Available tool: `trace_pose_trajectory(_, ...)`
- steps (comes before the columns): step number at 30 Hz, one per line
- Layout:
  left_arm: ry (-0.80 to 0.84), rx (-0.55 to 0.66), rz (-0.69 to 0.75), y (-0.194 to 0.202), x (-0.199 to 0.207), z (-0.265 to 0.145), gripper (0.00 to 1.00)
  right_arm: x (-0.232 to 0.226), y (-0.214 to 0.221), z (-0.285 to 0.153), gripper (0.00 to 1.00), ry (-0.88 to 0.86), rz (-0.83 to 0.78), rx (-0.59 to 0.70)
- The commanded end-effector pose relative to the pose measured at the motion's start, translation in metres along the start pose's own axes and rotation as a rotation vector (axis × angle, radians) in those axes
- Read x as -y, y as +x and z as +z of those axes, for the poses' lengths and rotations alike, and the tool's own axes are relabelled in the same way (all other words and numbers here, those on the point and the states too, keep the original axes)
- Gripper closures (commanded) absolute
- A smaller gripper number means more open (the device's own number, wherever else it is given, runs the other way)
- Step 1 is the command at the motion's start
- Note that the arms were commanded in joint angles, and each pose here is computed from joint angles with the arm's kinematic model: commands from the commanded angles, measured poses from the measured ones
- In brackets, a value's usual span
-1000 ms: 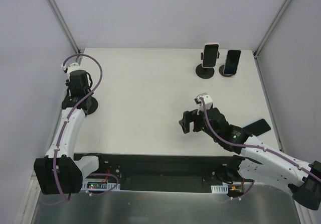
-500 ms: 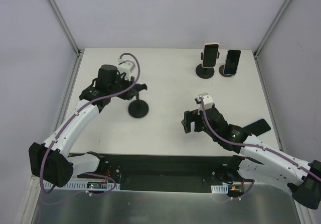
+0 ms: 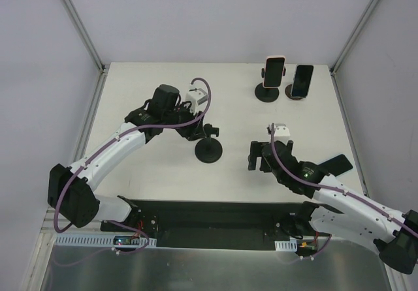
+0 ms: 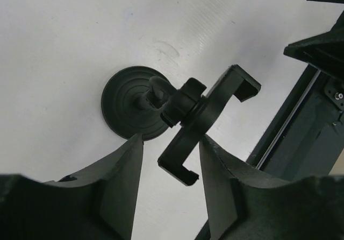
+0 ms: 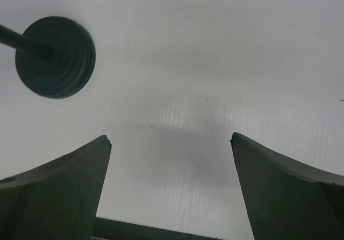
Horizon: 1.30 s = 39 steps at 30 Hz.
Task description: Place the phone on the phone stand
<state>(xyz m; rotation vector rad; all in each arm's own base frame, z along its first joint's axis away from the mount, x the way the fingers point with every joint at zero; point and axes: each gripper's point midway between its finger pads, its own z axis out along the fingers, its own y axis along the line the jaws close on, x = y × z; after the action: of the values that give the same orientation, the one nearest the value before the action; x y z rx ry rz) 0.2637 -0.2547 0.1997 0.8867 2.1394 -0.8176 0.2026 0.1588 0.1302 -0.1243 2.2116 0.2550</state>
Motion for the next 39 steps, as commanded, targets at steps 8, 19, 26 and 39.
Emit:
trace_pose_trajectory(8, -0.114, 0.172, -0.045, -0.031, 0.009, -0.053, 0.18, 0.121, -0.020, -0.006, 0.04, 0.415, 0.428, -0.057)
trace_pose_trajectory(19, -0.238, 0.387, -0.020, -0.045, 0.006, -0.100, 0.12, 0.275, 0.017, -0.031, 0.04, 0.873, 1.116, -0.081)
trace_pose_trajectory(26, -0.150, 0.422, -0.030, -0.052, 0.026, -0.105, 0.10, 0.294, 0.026, -0.008, 0.04, 0.702, 1.083, -0.286)
trace_pose_trajectory(39, -0.078, 0.438, -0.028, -0.055, 0.040, -0.109, 0.09, 0.312, 0.067, 0.015, 0.04, 0.720, 1.025, -0.529)
